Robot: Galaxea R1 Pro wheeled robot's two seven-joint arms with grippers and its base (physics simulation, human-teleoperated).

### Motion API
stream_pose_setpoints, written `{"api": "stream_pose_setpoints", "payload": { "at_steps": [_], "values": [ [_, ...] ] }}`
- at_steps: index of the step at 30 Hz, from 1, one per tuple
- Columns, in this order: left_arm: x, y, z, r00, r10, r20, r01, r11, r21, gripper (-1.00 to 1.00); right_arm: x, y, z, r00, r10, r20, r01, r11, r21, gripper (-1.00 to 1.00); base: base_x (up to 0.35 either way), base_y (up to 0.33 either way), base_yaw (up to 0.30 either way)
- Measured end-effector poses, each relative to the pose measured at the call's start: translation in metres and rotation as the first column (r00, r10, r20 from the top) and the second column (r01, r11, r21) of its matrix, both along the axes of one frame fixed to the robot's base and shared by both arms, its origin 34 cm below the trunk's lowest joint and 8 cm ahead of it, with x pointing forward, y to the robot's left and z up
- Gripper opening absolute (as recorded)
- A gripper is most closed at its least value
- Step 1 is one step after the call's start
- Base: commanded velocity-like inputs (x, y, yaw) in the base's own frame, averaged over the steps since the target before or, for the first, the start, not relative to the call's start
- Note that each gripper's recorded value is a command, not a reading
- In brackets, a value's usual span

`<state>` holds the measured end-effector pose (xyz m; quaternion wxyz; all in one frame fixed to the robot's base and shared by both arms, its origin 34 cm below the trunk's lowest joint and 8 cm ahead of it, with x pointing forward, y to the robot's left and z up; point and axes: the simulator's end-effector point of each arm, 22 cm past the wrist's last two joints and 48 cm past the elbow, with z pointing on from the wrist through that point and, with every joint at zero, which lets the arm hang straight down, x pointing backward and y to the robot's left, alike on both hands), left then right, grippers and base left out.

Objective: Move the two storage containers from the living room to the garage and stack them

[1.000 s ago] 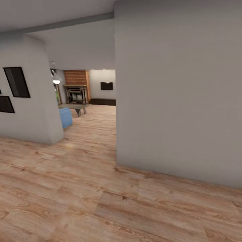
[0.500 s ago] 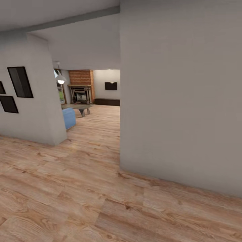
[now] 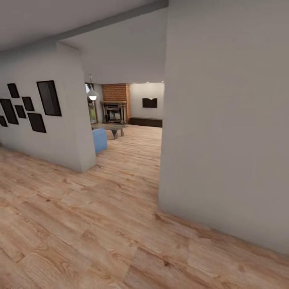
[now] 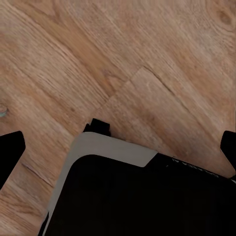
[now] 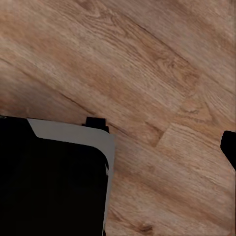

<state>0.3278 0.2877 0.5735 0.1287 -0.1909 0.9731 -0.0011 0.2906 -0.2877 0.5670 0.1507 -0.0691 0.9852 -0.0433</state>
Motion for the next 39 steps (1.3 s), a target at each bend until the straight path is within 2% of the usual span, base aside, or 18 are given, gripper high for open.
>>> {"api": "stream_pose_setpoints", "payload": {
  "at_steps": [28, 39],
  "values": [
    [0.0, 0.0, 0.0, 1.0, 0.0, 0.0, 0.0, 1.0, 0.0, 1.0, 0.0001, -0.0004, 0.0, 1.0, -0.001, 0.0, 0.001, 1.0, -0.002, 1.0, 0.322, 0.0, 0.267],
    [0.0003, -0.0001, 0.0001, 1.0, 0.0, 0.001, 0.0, 1.0, 0.0, 1.0, 0.0003, 0.0007, 0.0001, 1.0, 0.009, 0.001, -0.009, 1.0, -0.003, 1.0, 0.322, 0.0, 0.046]
  ]
}}
